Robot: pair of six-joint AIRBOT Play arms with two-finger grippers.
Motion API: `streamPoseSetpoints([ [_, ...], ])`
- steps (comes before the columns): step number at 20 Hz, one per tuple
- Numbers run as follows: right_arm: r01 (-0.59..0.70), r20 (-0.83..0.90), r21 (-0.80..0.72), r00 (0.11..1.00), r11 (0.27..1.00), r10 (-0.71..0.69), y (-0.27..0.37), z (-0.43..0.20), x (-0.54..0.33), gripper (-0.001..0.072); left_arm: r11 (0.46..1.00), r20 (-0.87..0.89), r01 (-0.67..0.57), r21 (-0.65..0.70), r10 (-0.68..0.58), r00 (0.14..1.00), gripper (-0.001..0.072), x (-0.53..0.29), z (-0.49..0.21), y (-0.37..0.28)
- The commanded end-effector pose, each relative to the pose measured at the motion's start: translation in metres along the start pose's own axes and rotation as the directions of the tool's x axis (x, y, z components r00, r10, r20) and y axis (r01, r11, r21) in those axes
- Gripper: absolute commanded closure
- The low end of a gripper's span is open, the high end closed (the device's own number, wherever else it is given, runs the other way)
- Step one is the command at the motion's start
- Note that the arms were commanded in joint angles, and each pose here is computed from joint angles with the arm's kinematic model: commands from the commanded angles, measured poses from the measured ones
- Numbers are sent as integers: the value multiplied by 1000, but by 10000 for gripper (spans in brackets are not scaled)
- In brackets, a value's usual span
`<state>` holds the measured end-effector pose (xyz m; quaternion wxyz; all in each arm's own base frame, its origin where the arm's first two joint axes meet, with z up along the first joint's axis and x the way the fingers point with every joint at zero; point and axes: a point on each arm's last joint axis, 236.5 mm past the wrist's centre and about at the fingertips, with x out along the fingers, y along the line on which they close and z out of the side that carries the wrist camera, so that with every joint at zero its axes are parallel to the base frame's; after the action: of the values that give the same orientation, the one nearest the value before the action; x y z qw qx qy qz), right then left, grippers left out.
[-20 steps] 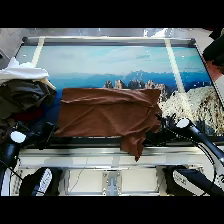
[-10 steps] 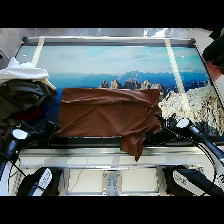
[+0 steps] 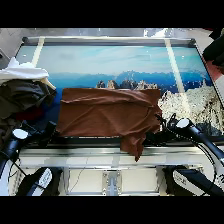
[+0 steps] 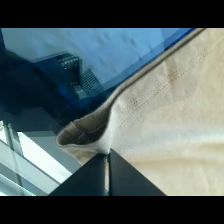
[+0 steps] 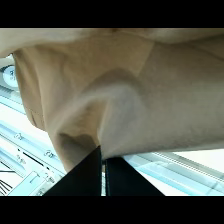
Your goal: Fold the shirts.
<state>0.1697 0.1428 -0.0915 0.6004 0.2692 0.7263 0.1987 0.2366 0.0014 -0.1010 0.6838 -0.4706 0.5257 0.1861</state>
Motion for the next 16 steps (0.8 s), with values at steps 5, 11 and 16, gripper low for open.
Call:
streamPoseSetpoints([
  [5,-12,2,-45,1000,999,12,11,-5,-11,701,992,41,42,116,-47,998,697,-19,9,-19],
  [11,35,185,-225,983,974,7,71,2,-91,702,922,199,139,360,-221,955,697,-94,32,-82],
  [16,145,471,-303,882,942,16,114,62,-165,704,828,262,148,541,-334,905,699,-140,51,-141],
])
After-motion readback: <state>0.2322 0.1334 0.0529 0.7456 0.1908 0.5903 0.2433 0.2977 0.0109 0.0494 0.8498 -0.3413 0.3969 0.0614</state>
